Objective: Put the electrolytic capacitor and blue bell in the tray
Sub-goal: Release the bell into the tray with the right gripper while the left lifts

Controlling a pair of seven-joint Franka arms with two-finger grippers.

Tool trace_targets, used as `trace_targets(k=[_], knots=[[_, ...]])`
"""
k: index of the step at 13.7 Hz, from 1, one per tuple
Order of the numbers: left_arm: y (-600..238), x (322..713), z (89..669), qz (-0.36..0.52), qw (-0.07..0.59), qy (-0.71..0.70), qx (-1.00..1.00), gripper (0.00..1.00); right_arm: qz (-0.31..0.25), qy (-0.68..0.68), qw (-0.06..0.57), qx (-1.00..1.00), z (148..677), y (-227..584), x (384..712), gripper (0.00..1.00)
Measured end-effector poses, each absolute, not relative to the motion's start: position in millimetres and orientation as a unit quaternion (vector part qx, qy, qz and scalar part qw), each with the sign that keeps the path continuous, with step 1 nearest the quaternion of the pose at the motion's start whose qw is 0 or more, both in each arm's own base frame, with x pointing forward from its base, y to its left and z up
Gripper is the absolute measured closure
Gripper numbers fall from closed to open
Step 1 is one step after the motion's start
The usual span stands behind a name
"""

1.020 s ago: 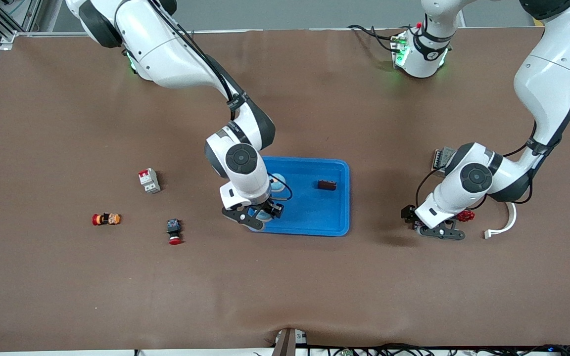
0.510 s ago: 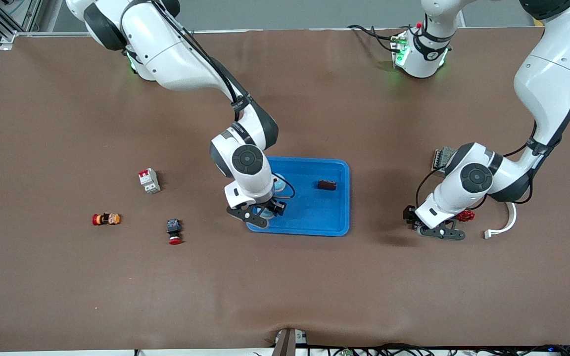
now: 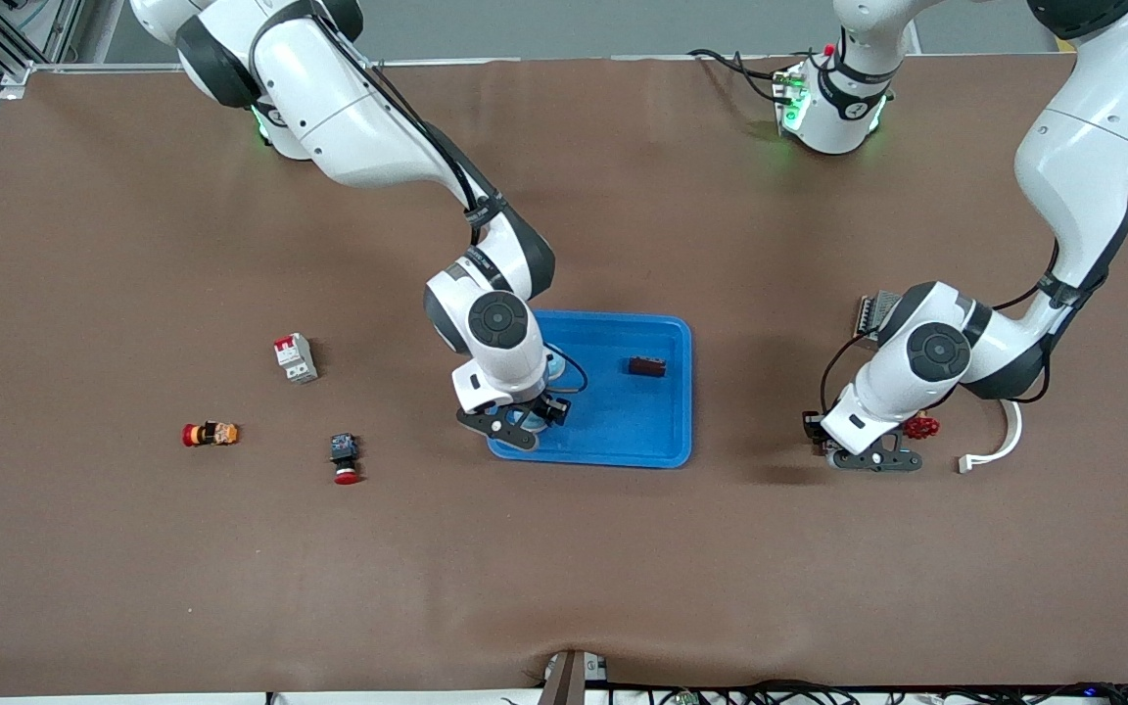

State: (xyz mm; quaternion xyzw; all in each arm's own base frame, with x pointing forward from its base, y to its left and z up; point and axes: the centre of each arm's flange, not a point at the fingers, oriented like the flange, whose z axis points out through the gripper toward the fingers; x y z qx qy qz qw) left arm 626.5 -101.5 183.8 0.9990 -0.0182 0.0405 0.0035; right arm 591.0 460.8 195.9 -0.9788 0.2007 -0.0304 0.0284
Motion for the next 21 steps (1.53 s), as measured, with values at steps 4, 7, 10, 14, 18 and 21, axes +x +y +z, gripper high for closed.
trace_targets(k=[4, 7, 10, 14, 18, 21], knots=[[-101, 627, 184, 0.04, 0.005, 0.016, 0.999, 0.66, -0.033, 0.2, 0.031, -0.979, 196, 463, 590, 0.31], [-100, 627, 186, 0.031, 0.004, 0.111, 0.993, 0.66, -0.033, 0.199, 0.031, -0.979, 196, 463, 590, 0.31], [-111, 630, 196, 0.023, 0.025, 0.255, 0.966, 0.66, -0.035, 0.198, 0.033, -0.979, 197, 464, 590, 0.17], [-114, 644, 217, 0.026, 0.042, 0.342, 0.938, 0.66, -0.048, 0.191, 0.04, -0.98, 203, 469, 591, 0.0], [-129, 651, 249, 0.002, 0.028, 0.403, 0.915, 0.66, -0.05, 0.19, 0.042, -0.98, 236, 474, 595, 0.0], [-155, 651, 283, -0.009, 0.03, 0.481, 0.876, 0.66, -0.041, 0.19, 0.027, -0.981, 292, 471, 592, 0.0]])
